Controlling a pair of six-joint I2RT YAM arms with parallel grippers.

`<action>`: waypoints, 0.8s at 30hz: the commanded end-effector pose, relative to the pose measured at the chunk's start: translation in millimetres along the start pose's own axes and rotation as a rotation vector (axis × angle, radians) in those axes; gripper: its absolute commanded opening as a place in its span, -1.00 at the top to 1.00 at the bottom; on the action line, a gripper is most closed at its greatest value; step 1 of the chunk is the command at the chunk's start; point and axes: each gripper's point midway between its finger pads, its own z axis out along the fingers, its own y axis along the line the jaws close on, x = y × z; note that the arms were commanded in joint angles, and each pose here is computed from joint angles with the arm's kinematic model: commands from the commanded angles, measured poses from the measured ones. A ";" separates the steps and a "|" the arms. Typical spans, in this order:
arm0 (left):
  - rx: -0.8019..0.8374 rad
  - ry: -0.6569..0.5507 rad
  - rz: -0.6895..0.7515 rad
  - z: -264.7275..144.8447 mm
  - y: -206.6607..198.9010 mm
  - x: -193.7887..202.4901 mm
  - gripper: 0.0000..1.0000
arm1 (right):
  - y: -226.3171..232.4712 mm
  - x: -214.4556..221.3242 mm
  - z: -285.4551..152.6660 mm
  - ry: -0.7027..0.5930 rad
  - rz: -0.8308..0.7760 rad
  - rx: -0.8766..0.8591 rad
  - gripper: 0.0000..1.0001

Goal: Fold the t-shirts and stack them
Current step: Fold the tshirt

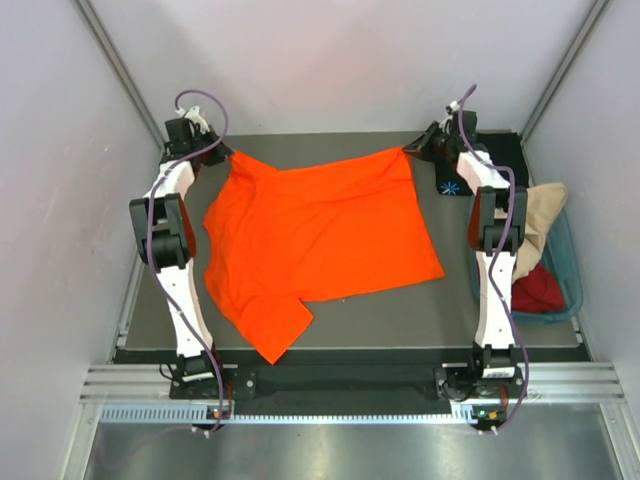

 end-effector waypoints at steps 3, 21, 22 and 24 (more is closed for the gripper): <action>-0.056 -0.101 0.061 -7.6 4.0 -41.7 1.00 | 0.4 -47.5 -2.8 -0.121 -0.037 -0.043 1.00; -0.036 -0.159 -0.024 -4.4 0.2 -50.9 1.00 | 1.8 -50.6 9.1 -0.142 -0.057 -0.082 0.92; -0.032 -0.165 -0.029 -4.6 -2.1 -53.1 1.00 | 2.8 -53.1 8.7 -0.151 -0.051 -0.082 0.91; -0.026 -0.171 -0.030 -5.8 -6.2 -56.0 1.00 | 6.9 -58.9 8.0 -0.174 -0.044 -0.092 0.93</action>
